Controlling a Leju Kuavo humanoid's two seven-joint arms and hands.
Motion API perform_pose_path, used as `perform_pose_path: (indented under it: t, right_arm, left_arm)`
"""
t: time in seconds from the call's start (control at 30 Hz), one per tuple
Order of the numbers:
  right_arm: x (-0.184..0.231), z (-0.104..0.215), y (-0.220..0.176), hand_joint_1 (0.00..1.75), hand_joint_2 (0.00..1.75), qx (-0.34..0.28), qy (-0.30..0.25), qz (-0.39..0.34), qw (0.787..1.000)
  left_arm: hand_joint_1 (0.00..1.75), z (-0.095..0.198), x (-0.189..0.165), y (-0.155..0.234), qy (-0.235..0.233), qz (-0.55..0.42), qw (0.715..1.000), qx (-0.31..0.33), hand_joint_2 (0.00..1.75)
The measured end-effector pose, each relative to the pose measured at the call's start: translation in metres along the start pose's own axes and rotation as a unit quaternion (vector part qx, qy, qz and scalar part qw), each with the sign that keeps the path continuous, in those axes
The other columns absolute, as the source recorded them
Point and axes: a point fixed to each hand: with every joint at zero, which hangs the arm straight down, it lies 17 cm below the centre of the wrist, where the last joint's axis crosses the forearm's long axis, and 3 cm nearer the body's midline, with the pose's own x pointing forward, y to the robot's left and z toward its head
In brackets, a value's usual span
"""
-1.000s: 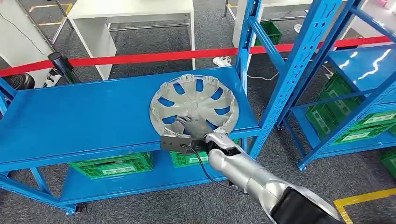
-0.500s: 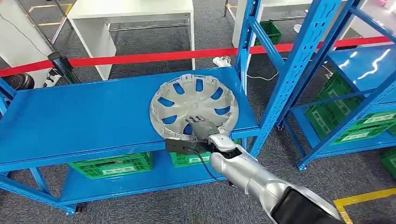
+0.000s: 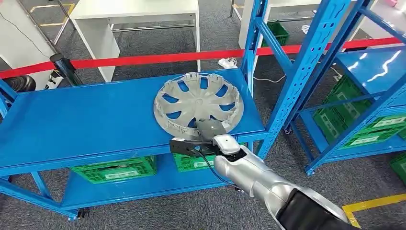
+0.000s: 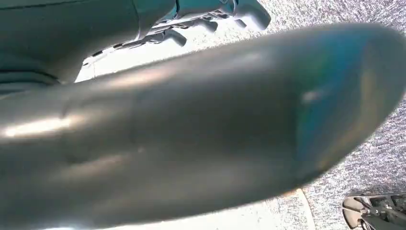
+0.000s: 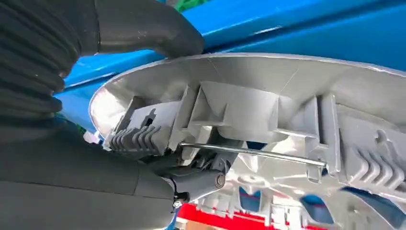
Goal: Take the parts from the cabinet and place them on the table.
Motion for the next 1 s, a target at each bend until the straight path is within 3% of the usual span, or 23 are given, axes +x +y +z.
perform_pose_path:
  t: [0.53,0.77,1.0]
  right_arm:
    - [0.011,-0.003,-0.024,1.75,1.75,-0.045,-0.011,0.012,0.999]
    - [0.052,0.010,-0.103,1.75,1.75,-0.162,-0.055,0.012,0.985]
    - [0.074,0.027,-0.145,1.75,1.75,-0.209,-0.085,0.004,0.974]
  left_arm:
    - [0.00,0.000,-0.001,-0.002,0.001,0.006,1.000,-0.002,0.00]
    - [0.00,0.000,-0.001,-0.004,-0.005,0.007,1.000,-0.004,0.00]
    - [0.00,0.001,-0.001,-0.005,-0.005,0.007,1.000,-0.005,0.00]
